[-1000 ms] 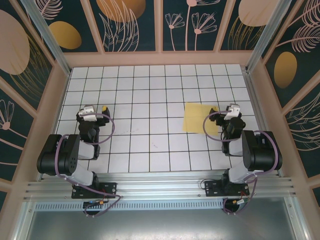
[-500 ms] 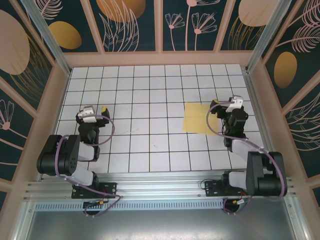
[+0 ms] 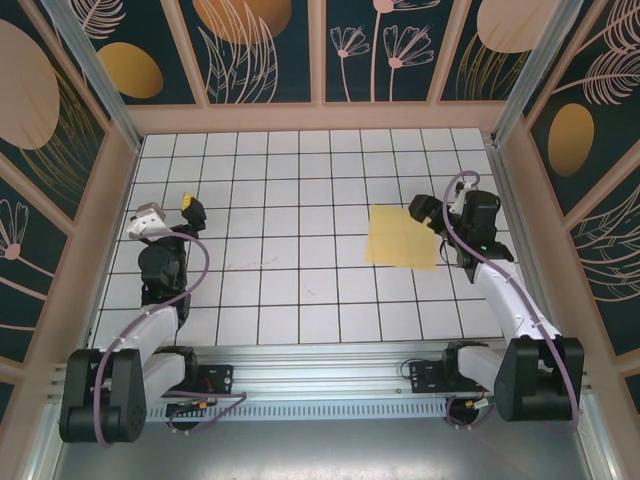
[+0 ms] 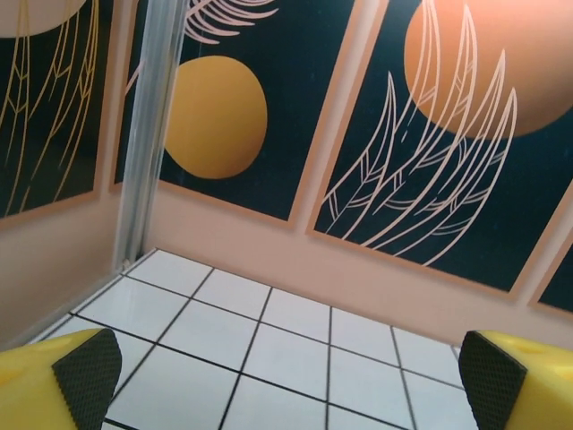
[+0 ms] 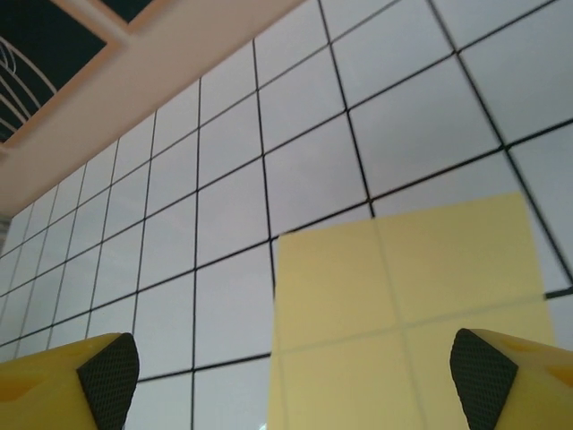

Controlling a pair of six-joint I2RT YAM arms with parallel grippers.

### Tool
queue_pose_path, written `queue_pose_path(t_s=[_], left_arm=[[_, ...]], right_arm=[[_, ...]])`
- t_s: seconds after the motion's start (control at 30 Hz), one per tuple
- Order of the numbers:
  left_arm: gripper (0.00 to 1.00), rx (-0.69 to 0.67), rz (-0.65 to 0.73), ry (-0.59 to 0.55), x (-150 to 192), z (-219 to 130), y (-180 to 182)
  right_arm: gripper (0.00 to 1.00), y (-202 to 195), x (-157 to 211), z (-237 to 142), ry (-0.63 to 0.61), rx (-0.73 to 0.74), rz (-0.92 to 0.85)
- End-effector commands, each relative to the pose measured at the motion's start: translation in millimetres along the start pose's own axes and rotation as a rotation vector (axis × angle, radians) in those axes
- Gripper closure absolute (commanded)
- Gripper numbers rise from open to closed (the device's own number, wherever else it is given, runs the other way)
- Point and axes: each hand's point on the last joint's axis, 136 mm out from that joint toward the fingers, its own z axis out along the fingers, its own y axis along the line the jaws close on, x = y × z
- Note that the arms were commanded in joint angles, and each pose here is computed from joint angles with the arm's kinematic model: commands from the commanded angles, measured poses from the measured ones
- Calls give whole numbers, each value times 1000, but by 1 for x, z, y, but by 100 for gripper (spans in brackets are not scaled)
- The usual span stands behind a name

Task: Fold a paper plane with a square sheet of paper (pick it up from the middle)
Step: Move the square sheet of paper to the center of the table.

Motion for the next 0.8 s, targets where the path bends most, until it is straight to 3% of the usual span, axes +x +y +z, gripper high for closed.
queue_pose_path(t_s=[0.0,0.07,0.2,0.37,0.53,0.77], left_arm=[[2,-30,-210,188,22,-2,-1],[2,9,-235,268,26,-9,-11],[1,151,-382,277,22,-26,-36],[1,310,-490,463,39,-36,-71],[1,267,-507,639,67,-46,-70],[1,251,-506,761,85,-62,-70]], right_arm=[[9,7,43,9,175,-41,76],[11,6,55,17,227,-14,58],[15,-1,75,40,320,46,4],[17,-10,87,76,415,109,-30],[18,-22,87,111,463,196,-45],[21,-27,118,133,564,198,-44]])
